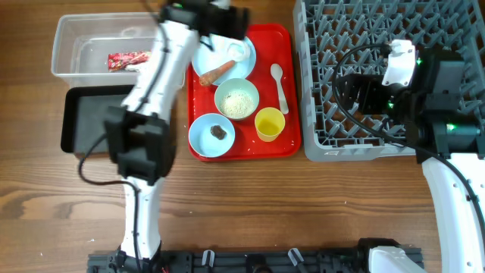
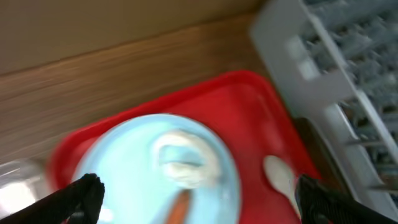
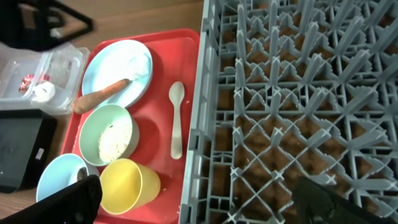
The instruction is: Sort waste into correct bins and load items into the dishwasher rack
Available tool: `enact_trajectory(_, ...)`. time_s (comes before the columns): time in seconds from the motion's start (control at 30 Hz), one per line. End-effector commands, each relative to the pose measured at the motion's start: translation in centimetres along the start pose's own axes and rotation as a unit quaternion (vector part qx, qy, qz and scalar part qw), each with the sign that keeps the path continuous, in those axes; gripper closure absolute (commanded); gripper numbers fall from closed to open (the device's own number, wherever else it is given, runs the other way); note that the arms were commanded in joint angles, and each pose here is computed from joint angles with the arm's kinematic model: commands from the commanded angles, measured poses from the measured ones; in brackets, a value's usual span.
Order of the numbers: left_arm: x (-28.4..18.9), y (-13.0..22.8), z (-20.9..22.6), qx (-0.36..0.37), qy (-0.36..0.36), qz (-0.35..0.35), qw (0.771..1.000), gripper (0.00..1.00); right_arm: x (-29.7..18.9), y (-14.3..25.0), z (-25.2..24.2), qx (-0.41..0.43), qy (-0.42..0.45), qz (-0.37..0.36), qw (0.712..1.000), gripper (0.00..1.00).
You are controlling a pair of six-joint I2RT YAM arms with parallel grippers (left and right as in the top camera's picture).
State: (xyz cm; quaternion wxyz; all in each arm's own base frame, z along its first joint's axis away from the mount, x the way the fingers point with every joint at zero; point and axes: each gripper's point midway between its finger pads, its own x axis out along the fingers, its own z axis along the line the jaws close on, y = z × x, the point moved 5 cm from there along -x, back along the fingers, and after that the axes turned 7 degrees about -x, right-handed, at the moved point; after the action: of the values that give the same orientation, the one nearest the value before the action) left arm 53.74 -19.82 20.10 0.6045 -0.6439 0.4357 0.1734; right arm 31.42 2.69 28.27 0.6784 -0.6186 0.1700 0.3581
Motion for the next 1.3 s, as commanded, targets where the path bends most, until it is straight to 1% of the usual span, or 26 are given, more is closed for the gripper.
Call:
enact_trajectory(0.0,5.9,3.5,0.4,0.024,-0.01,0.049,0.998,0.05,-0.1,-0.2,0.3,0.007,-0.01,0.003,1.0,0.0)
enact_trajectory(0.03,7.1,4.3,0.3,0.02,-0.011,0.059,0.998,0.1,-0.1,-0.1,0.3,0.016,-0.01,0.006,1.0,0.0)
enact_trajectory(0.07,8.0,4.9,0.8,0.0,-0.025,0.063,0.998,0.14,-0.1,-0.1,0.3,0.018,-0.01,0.008,1.0,0.0)
enact_trajectory(0.1,8.5,5.2,1.1,-0.016,-0.035,0.066,0.997,0.16,-0.1,0.0,0.3,0.019,-0.01,0.008,1.0,0.0)
enact_trajectory(0.17,9.1,5.8,1.5,-0.03,-0.04,0.072,0.996,0.21,-0.1,0.0,0.3,0.02,-0.01,0.009,1.0,0.0)
enact_trajectory(0.2,9.3,5.9,1.5,-0.03,-0.04,0.074,0.996,0.27,-0.1,0.0,0.3,0.021,-0.01,0.009,1.0,0.0)
enact_trajectory(0.3,10.5,6.8,1.6,-0.035,-0.041,0.083,0.995,0.36,-0.1,0.0,0.3,0.03,-0.01,0.01,0.999,0.0)
enact_trajectory(0.43,12.2,8.4,2.2,-0.044,-0.047,0.101,0.993,0.39,-0.1,0.2,0.3,0.032,-0.01,0.015,0.999,0.0)
enact_trajectory(0.47,12.3,8.4,2.2,-0.044,-0.047,0.1,0.993,0.42,-0.1,0.3,0.3,0.032,-0.01,0.016,0.999,0.0)
enact_trajectory(0.5,12.3,8.3,2.1,-0.044,-0.046,0.096,0.993,0.48,-0.1,0.3,0.3,0.032,-0.009,0.016,0.999,0.0)
enact_trajectory(0.6,12.4,7.9,2.1,-0.042,-0.044,0.086,0.994,0.58,-0.1,0.3,0.3,0.032,-0.01,0.016,0.999,0.0)
enact_trajectory(0.63,12.5,7.8,2.1,-0.042,-0.044,0.085,0.995,0.67,-0.1,0.3,0.3,0.032,-0.01,0.017,0.999,0.0)
enact_trajectory(0.67,12.5,7.8,2.1,-0.042,-0.044,0.083,0.995,0.86,-0.1,0.3,0.3,0.032,-0.01,0.017,0.999,0.0)
enact_trajectory(0.7,12.5,7.6,2.1,-0.042,-0.043,0.08,0.995,0.96,-0.1,0.3,0.3,0.032,-0.01,0.017,0.999,0.0)
enact_trajectory(0.77,12.3,7.1,2.0,-0.041,-0.041,0.069,0.996,0.96,-0.1,0.3,0.3,0.032,-0.01,0.017,0.999,0.0)
enact_trajectory(0.87,9.5,4.6,2.0,-0.062,-0.041,0.041,0.996,0.96,-0.1,0.3,0.3,0.032,-0.009,0.017,0.999,0.0)
enact_trajectory(0.93,5.2,1.3,2.4,-0.086,-0.042,-0.001,0.995,0.96,-0.1,0.1,0.3,0.031,-0.01,0.013,0.999,0.0)
enact_trajectory(0.97,1.3,-1.0,3.3,-0.11,-0.048,-0.034,0.992,0.96,-0.1,0.1,0.3,0.031,-0.01,0.012,0.999,0.0)
enact_trajectory(1.03,-4.4,-3.4,5.4,-0.138,-0.064,-0.074,0.986,0.96,-0.1,0.1,0.3,0.03,-0.009,0.011,0.999,0.0)
enact_trajectory(1.07,-7.5,-4.2,7.4,-0.152,-0.082,-0.091,0.981,0.96,-0.1,0.0,0.3,0.03,-0.01,0.009,0.999,0.0)
enact_trajectory(1.1,-9.7,-4.4,9.4,-0.167,-0.105,-0.098,0.975,0.96,-0.1,-0.1,0.3,0.029,-0.01,0.008,0.999,0.0)
enact_trajectory(1.13,-10.8,-4.2,11.0,-0.178,-0.123,-0.099,0.971,0.96,-0.1,-0.1,0.3,0.029,-0.009,0.007,1.0,0.0)
enact_trajectory(1.17,-11.6,-3.3,13.6,-0.198,-0.149,-0.086,0.965,0.96,-0.1,-0.2,0.3,0.028,-0.009,0.004,1.0,0.0)
enact_trajectory(1.2,-11.8,-2.3,15.5,-0.215,-0.163,-0.071,0.96,0.96,-0.1,-0.2,0.3,0.028,-0.009,0.004,1.0,0.0)
enact_trajectory(1.27,-10.8,0.7,19.7,-0.252,-0.191,-0.019,0.949,0.96,-0.1,-0.4,0.3,0.027,-0.009,0.0,1.0,0.0)
